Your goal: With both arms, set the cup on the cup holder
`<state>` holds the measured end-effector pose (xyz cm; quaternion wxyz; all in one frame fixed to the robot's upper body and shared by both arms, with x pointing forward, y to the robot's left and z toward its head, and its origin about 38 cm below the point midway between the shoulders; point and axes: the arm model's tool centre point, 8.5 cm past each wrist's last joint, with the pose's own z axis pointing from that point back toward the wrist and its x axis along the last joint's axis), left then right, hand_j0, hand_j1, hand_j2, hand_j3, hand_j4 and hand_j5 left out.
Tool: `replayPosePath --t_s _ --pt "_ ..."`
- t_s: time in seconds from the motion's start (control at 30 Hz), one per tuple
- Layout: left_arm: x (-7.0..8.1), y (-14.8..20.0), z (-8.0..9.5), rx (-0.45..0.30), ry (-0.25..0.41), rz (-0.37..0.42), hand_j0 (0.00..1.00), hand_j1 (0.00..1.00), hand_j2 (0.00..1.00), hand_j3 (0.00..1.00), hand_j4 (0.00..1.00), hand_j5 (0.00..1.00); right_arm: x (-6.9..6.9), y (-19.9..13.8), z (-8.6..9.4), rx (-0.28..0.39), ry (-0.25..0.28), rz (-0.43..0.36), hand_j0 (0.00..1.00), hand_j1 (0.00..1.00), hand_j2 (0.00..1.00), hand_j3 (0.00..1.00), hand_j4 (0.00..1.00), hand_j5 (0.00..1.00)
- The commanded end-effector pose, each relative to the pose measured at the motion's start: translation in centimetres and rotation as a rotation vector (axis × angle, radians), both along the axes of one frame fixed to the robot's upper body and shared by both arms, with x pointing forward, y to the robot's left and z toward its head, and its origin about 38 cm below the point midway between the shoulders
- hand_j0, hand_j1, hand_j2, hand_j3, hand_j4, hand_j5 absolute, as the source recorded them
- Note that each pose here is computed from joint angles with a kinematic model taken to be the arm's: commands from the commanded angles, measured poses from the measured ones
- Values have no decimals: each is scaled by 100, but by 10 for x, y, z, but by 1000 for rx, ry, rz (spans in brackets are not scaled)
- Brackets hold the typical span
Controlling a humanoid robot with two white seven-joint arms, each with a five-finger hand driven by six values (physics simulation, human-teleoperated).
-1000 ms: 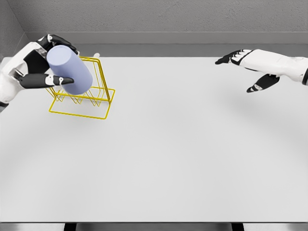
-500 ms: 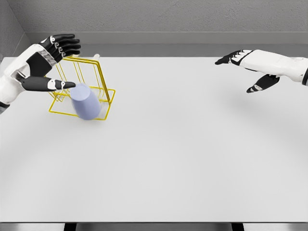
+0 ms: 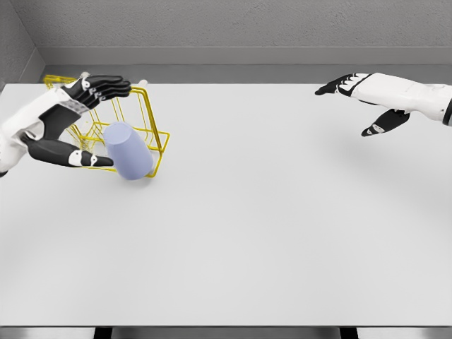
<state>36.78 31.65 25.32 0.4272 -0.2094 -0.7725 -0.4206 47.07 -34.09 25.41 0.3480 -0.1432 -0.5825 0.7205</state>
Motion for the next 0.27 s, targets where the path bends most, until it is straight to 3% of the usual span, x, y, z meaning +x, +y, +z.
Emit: replayPosePath --t_s 0.0,0.07,0.23 --pt "-14 -10 11 27 -107 -60 99 99 99 99 99 99 0 -1 1 6 0 -4 100 100 100 100 100 100" --pt "-18 -10 7 28 -118 -71 100 100 100 100 100 100 0 -1 1 6 0 -4 100 100 100 100 100 100" --pt "-19 -11 -5 39 -50 -61 100 100 100 100 100 100 0 -1 1 8 -1 -5 100 100 100 100 100 100"
